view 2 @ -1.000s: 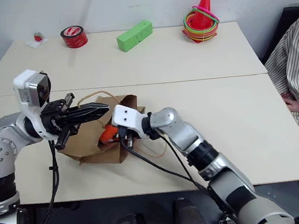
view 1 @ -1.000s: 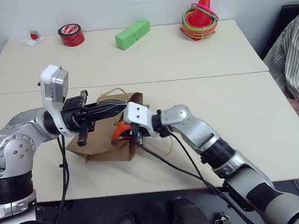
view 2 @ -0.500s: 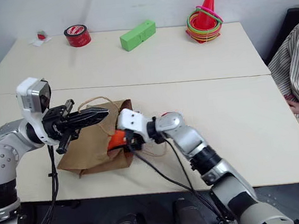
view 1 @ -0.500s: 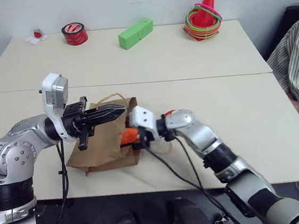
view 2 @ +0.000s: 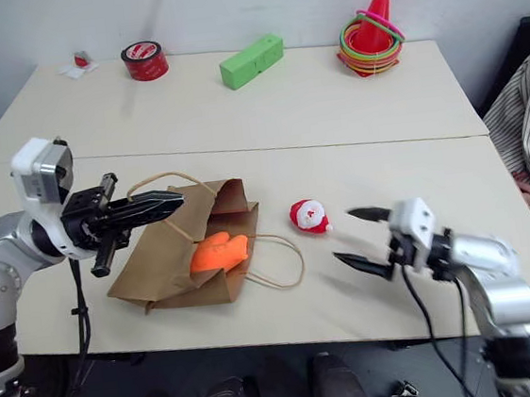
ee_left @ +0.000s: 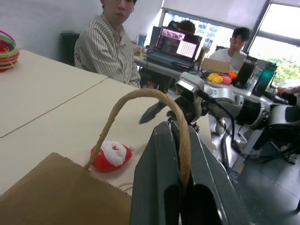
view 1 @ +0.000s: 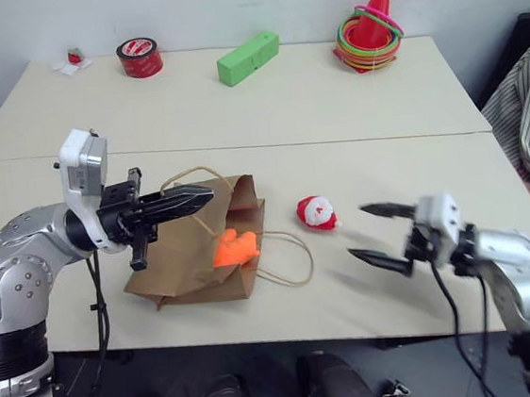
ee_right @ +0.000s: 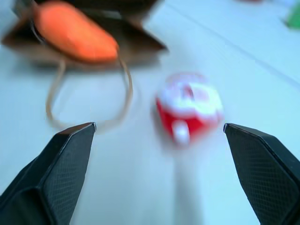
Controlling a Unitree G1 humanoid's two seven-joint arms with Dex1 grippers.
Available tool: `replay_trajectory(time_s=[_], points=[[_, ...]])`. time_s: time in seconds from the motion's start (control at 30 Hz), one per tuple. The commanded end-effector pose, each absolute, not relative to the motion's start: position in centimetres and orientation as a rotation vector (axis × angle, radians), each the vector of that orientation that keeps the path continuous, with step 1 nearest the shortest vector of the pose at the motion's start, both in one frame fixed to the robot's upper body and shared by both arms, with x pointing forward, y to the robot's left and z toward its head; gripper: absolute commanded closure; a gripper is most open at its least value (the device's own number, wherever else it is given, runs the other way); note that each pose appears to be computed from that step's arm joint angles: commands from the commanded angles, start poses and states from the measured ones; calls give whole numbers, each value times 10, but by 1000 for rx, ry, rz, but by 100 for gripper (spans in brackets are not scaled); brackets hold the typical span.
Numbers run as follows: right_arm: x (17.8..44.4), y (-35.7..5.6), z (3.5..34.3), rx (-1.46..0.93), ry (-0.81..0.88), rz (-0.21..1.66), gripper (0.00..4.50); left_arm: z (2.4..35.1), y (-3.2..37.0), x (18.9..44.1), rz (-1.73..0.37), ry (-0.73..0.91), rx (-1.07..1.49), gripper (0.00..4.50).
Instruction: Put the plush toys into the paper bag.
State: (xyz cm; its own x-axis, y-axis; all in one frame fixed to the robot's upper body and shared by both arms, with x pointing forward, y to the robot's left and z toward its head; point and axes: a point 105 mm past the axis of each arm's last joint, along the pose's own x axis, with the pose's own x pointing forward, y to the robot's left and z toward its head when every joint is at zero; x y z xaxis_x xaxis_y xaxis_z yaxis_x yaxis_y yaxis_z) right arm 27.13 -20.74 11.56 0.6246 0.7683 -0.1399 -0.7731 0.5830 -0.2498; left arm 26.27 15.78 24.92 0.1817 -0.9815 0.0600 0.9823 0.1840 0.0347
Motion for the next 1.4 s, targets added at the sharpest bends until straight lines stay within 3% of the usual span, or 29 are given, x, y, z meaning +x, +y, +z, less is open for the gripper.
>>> replay_trajectory(time_s=[0.03,0.33,0.5,0.6,0.8,0.9,0.97,1.23,1.4], points=[[271,-220,130,-380,-28,781,4,254,166,258,-1377,-143,90,450],[322,-130,144,-362,46,913,4,246,173,262,-1388,-80,126,450],[353,-101,131,-369,176,949,4,252,174,262,-1384,-82,123,450],[362,-97,122,-405,238,960,66,255,179,262,-1365,-75,130,450],[364,-98,132,-458,215,1019,275,258,191,259,-1319,-58,137,450],[343,-85,157,-447,113,1215,368,258,193,256,-1317,-49,125,450],[326,-65,175,-386,68,1341,407,257,193,254,-1320,-46,120,450],[294,22,164,-326,121,1496,413,261,181,250,-1365,-52,95,450],[315,64,160,-335,87,1380,413,265,177,244,-1396,-53,91,450]])
